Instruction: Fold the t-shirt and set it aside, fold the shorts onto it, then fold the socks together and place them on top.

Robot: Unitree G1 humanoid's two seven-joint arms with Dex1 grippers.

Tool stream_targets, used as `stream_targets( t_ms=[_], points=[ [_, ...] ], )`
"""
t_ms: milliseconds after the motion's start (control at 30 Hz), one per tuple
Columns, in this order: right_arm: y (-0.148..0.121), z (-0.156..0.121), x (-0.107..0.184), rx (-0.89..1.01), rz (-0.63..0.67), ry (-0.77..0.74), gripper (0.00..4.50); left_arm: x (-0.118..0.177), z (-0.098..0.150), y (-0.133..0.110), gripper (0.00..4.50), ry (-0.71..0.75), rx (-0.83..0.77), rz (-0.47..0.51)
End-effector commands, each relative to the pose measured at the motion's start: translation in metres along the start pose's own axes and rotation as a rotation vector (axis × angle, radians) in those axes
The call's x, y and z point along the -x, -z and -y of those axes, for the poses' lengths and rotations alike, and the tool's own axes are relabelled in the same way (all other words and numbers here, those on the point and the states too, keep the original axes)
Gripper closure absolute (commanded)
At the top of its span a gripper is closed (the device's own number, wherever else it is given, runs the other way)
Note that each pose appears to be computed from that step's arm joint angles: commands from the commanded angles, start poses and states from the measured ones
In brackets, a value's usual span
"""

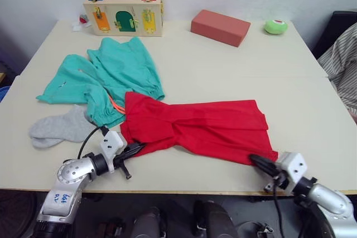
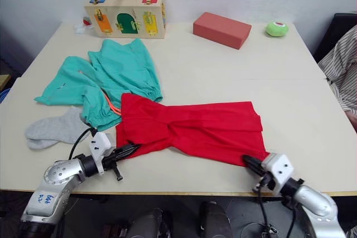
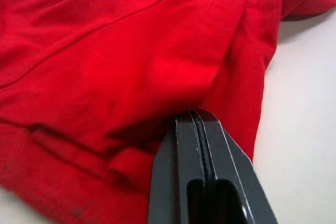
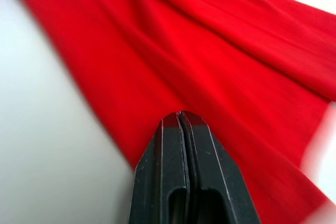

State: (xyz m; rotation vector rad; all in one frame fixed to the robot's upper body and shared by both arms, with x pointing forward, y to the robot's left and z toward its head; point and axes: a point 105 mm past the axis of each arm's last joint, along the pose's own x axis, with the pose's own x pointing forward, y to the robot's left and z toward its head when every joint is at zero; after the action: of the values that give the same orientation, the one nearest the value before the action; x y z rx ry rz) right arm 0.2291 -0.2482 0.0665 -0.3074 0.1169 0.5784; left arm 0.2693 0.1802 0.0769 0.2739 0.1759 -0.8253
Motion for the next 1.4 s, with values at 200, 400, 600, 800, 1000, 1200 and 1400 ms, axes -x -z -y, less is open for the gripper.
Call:
stream_targets(
  t_ms=[200, 400, 600, 800, 1000, 1200, 1400],
  points=[
    [-0.009, 0.043, 0.025, -0.012, 0.006, 0.081, 4.47, 0.031, -0.008, 0.004, 4.5, 0.075, -0.025, -0.025],
    [-0.056, 0.06, 0.019, -0.091, 0.064, -0.047, 4.1, 0.047, -0.01, -0.029, 4.5, 0.183, -0.016, 0.109],
    [-0.098, 0.12, -0.022, -0.066, -0.102, -0.129, 2.14, 0.043, -0.012, -0.089, 2.97, 0.258, -0.037, 0.273],
    [-0.095, 0.143, -0.068, -0.122, -0.265, -0.167, 0.03, 0.029, 0.003, -0.128, 1.05, 0.35, 0.039, 0.4],
    [-0.089, 0.145, -0.103, -0.142, -0.369, -0.142, 0.0, 0.025, 0.014, -0.142, 0.03, 0.391, 0.048, 0.448],
    [-0.084, 0.134, -0.119, -0.116, -0.419, -0.189, 0.18, 0.023, 0.019, -0.139, 0.01, 0.388, 0.01, 0.434],
    [-0.079, 0.124, -0.131, -0.083, -0.441, -0.224, 2.06, 0.021, 0.018, -0.135, 0.0, 0.376, 0.005, 0.428]
  ],
)
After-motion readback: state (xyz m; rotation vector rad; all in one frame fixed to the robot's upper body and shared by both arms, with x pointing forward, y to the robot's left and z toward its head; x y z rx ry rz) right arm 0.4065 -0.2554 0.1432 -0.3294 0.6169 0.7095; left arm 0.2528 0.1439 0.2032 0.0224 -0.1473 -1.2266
